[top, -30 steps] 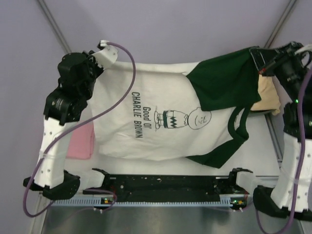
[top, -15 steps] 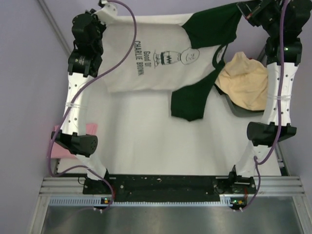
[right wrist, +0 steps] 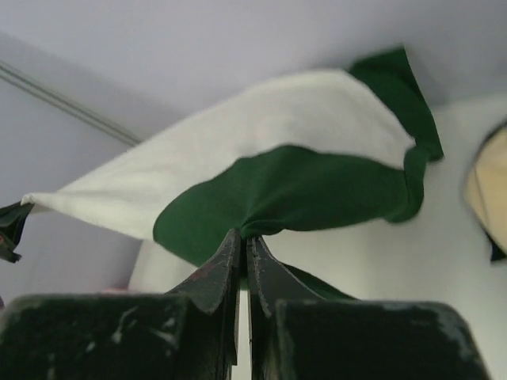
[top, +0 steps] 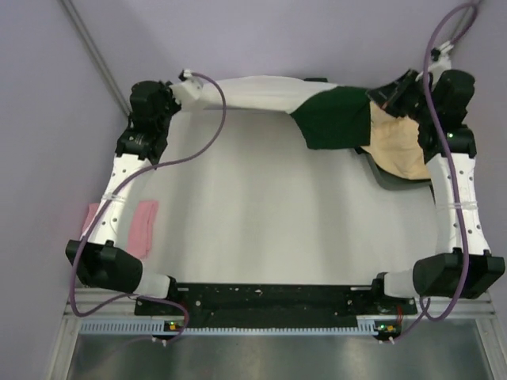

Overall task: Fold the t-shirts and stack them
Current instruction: Flatten out the tshirt

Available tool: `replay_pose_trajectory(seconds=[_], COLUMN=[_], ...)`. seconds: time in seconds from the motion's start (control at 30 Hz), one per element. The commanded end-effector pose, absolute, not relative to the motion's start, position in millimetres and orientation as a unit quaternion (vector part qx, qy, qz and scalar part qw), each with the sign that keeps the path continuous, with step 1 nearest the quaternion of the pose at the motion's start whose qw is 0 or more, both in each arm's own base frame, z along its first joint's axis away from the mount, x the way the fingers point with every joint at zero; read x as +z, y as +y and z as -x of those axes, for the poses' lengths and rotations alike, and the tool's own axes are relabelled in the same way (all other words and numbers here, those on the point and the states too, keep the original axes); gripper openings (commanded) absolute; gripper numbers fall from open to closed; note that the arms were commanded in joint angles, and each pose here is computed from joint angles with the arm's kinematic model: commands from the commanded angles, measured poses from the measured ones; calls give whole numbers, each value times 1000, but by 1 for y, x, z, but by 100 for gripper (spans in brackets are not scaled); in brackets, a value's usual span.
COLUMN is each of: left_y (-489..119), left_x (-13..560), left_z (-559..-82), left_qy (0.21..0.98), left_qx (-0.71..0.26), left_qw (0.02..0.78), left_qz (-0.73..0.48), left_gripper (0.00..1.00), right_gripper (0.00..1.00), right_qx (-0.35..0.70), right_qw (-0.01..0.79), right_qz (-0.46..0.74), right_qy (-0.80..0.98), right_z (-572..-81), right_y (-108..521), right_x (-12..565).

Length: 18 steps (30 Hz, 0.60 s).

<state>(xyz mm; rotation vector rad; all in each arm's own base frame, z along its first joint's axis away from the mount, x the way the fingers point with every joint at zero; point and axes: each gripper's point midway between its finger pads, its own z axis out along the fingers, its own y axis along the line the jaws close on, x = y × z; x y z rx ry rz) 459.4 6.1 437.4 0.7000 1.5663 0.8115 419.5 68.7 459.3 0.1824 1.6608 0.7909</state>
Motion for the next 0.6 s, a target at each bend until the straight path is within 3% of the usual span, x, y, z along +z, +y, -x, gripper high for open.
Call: replay_pose_trajectory(seconds=[0.0, 0.3, 0.43, 0.57], left_y=[9, 20, 30, 38], left_x=[323, 127, 83, 78], left_z=[-423, -317, -285, -286], left_qy=[730, 835, 851, 861], left_qx=[309, 208, 199, 203], left_qw=[474, 277, 228, 229], left_qz=[-383, -427, -428, -407], left_gripper=[0, 0, 0, 0], right_gripper=[0, 0, 0, 0], right_qx=[317, 315, 311, 308], right_qw=[533, 314, 287, 308], right_qz=[-71, -116, -132, -125], right_qy=[781, 888, 896, 892], right_z=[-370, -269, -250, -263], right_y=[78, 115, 114, 113], right_x=[366, 150, 120, 125])
